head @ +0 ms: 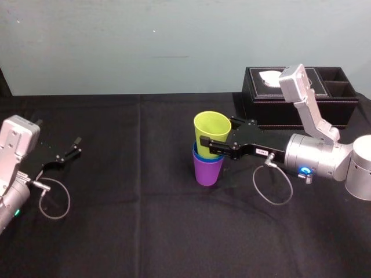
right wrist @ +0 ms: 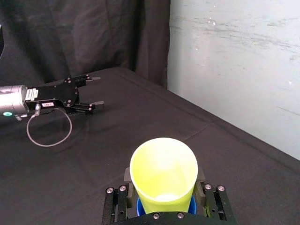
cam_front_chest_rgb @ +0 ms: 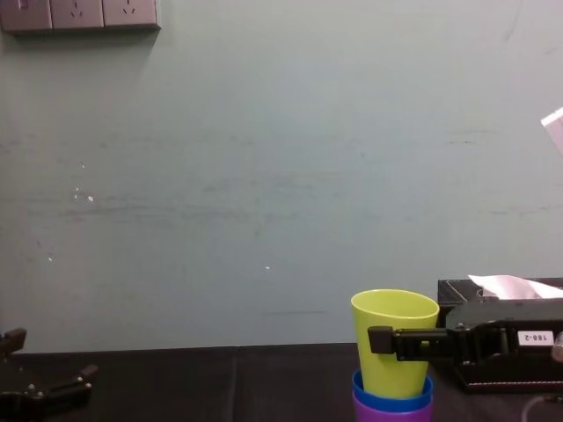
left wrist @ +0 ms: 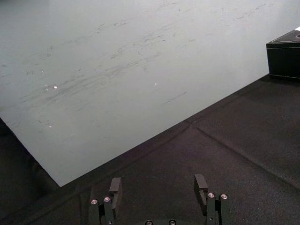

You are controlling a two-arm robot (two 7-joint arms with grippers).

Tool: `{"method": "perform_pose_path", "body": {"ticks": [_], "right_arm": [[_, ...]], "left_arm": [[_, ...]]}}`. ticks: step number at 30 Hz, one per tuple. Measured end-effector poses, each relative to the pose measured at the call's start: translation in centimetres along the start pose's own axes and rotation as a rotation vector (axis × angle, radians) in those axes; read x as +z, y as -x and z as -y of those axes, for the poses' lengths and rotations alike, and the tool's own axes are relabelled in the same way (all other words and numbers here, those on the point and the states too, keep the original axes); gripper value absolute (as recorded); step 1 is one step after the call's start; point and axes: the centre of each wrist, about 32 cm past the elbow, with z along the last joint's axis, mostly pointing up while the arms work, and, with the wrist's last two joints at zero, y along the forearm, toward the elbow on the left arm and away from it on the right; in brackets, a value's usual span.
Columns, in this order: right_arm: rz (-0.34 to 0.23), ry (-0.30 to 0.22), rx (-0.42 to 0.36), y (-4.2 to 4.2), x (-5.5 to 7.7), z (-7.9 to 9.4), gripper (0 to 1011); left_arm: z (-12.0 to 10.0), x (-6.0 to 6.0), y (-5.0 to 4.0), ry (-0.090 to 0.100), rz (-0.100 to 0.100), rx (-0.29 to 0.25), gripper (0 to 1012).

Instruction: Stack the three plastic cups sequentially using one hand.

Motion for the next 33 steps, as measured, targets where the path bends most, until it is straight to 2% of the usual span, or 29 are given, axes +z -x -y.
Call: {"method": "perform_pose_path", "body": {"ticks": [22, 29, 30, 31, 33], "right_arm": [[-0.007, 0.004, 0.005, -0.01, -0.35, 0.00, 749], [-0.007, 0.003, 0.005, -0.02, -0.32, 0.01, 942], [-0.007, 0.003, 0.005, -0.02, -0.32, 0.01, 942], [-0.007, 0.003, 0.005, -0.02, -0.32, 0.01, 993], [-0.007, 0.003, 0.005, -0.01, -0.31, 0.01, 1002]], "left_arm": [[0.00, 0.00, 0.00, 0.000, 0.000, 0.000, 1010], [0.00, 0.00, 0.00, 0.000, 0.000, 0.000, 1010], [0.00, 0.00, 0.00, 0.000, 0.000, 0.000, 1010], [0.00, 0.00, 0.00, 0.000, 0.000, 0.000, 1010], [0.00, 0.00, 0.00, 0.000, 0.000, 0.000, 1010]]}}
